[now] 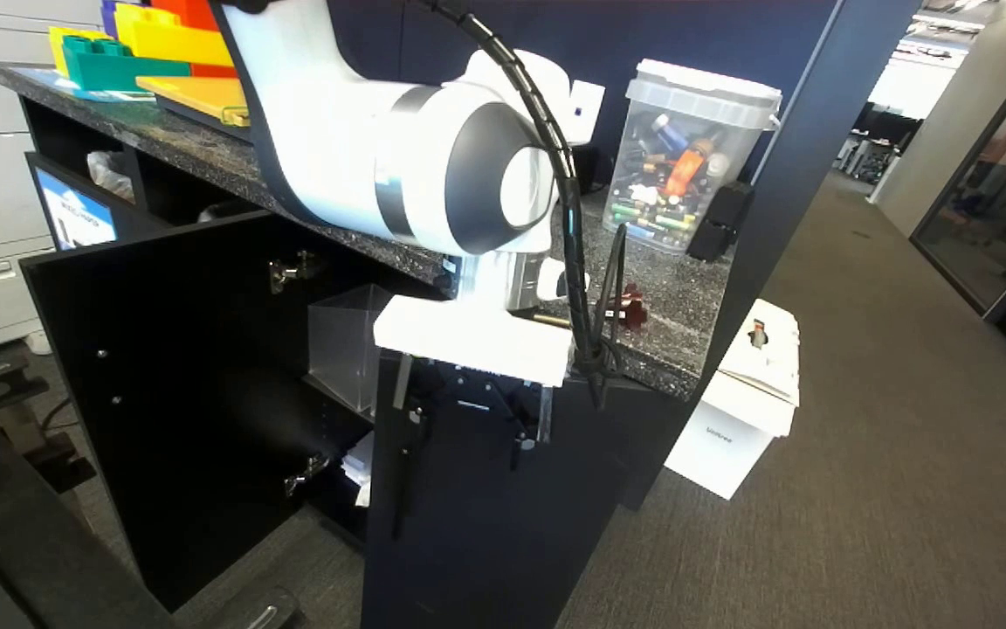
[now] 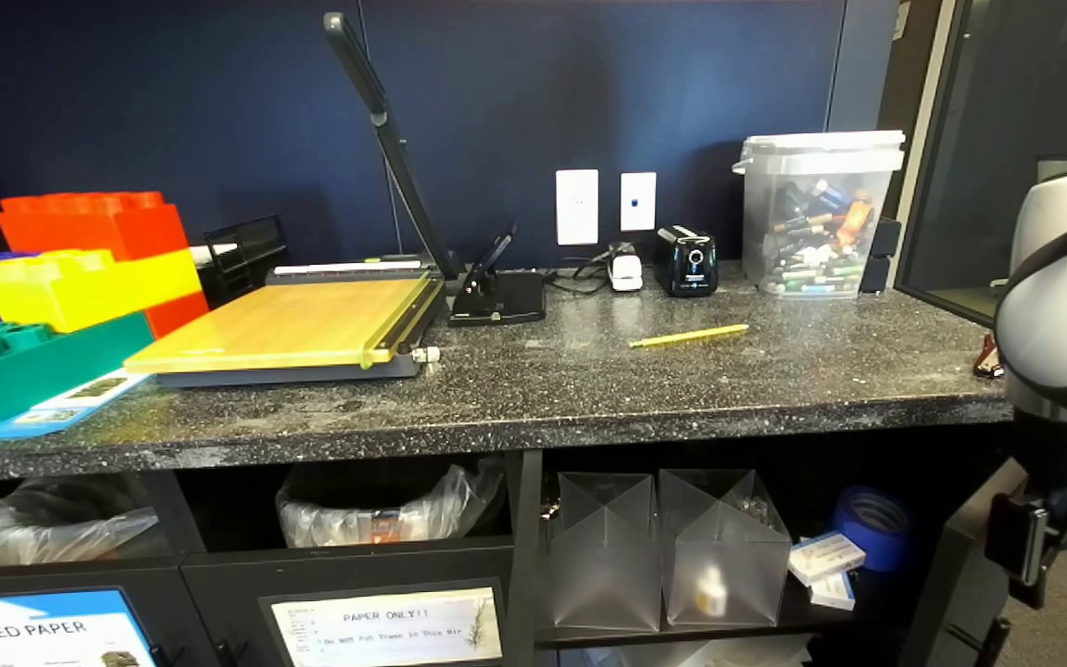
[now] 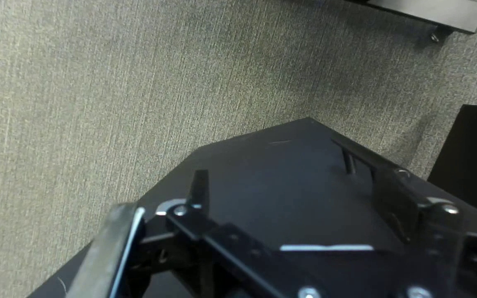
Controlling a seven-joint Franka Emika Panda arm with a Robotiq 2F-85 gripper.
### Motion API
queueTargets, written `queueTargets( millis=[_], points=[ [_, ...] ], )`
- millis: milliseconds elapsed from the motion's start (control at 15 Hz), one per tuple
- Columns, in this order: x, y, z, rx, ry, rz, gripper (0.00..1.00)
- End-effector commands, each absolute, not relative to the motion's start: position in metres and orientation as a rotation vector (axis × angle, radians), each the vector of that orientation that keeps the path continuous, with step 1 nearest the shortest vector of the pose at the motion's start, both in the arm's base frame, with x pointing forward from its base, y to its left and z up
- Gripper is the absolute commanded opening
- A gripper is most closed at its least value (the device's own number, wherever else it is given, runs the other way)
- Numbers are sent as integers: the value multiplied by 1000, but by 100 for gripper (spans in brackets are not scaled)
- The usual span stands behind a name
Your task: Close the right cabinet door
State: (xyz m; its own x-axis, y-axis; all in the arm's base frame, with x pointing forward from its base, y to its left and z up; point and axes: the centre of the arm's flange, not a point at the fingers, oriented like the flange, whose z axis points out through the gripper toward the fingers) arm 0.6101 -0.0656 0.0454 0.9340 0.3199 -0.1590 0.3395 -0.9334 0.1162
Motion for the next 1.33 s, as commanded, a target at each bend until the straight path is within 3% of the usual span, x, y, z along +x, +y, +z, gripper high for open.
queueTargets(
  millis=[0, 800, 1000, 1267],
  points=[
    [647, -41, 37, 2939, 511, -133, 100],
    [700, -12, 63, 2990, 429, 75, 100],
    [686, -25, 72, 2991, 389, 20, 100],
    [626, -67, 113, 2912, 282, -246, 100]
  ],
)
